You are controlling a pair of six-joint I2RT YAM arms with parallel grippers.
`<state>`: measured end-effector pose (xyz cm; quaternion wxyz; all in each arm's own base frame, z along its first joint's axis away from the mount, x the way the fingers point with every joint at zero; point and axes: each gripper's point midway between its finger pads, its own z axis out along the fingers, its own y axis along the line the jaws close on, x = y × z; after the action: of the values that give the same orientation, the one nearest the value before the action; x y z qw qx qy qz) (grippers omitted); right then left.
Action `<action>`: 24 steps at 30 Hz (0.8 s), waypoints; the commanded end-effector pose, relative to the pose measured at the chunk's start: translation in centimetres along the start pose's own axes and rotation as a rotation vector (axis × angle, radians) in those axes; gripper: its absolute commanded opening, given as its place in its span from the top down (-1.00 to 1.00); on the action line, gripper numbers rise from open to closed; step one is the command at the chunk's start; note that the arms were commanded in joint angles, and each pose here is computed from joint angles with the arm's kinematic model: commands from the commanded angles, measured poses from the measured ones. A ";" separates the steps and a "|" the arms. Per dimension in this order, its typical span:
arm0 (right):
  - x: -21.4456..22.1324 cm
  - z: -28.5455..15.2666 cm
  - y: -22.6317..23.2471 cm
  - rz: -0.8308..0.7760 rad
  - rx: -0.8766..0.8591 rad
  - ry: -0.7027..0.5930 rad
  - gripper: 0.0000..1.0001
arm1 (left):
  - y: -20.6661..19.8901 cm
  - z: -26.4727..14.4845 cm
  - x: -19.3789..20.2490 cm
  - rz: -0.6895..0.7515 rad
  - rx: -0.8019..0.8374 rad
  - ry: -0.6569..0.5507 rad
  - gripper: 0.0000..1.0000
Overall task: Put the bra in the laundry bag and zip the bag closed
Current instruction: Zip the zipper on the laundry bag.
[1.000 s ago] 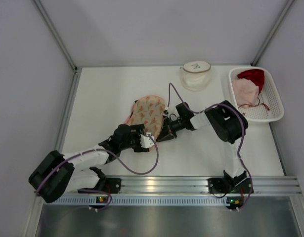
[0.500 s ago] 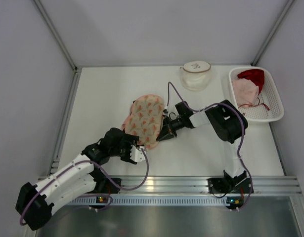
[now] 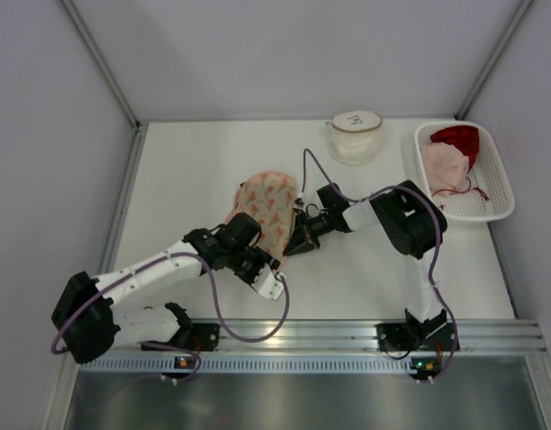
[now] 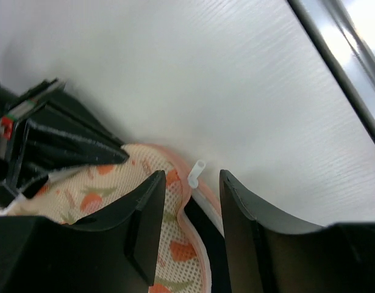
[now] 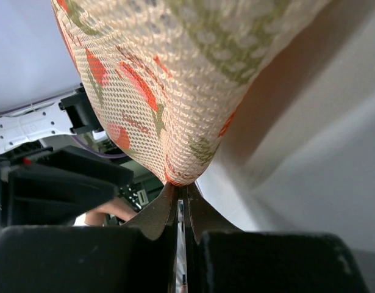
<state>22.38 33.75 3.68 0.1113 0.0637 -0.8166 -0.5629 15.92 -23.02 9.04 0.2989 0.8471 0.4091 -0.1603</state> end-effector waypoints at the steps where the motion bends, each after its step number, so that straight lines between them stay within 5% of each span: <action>1: -0.4 -0.1 0.4 0.005 -0.014 0.011 1.00 | -0.2 0.3 -2.4 0.192 0.103 -0.037 0.07; 5: -0.7 0.0 0.3 0.011 -0.010 0.011 1.00 | -1.7 0.8 -2.5 0.270 0.225 0.020 0.07; 24: -0.7 0.1 -0.4 0.034 0.010 0.005 1.00 | -1.9 2.9 0.3 0.184 0.544 0.369 0.04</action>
<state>22.67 33.92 3.70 0.1126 0.0645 -0.8159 -0.5635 15.26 -25.52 5.80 0.0485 0.9416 0.3218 -0.0864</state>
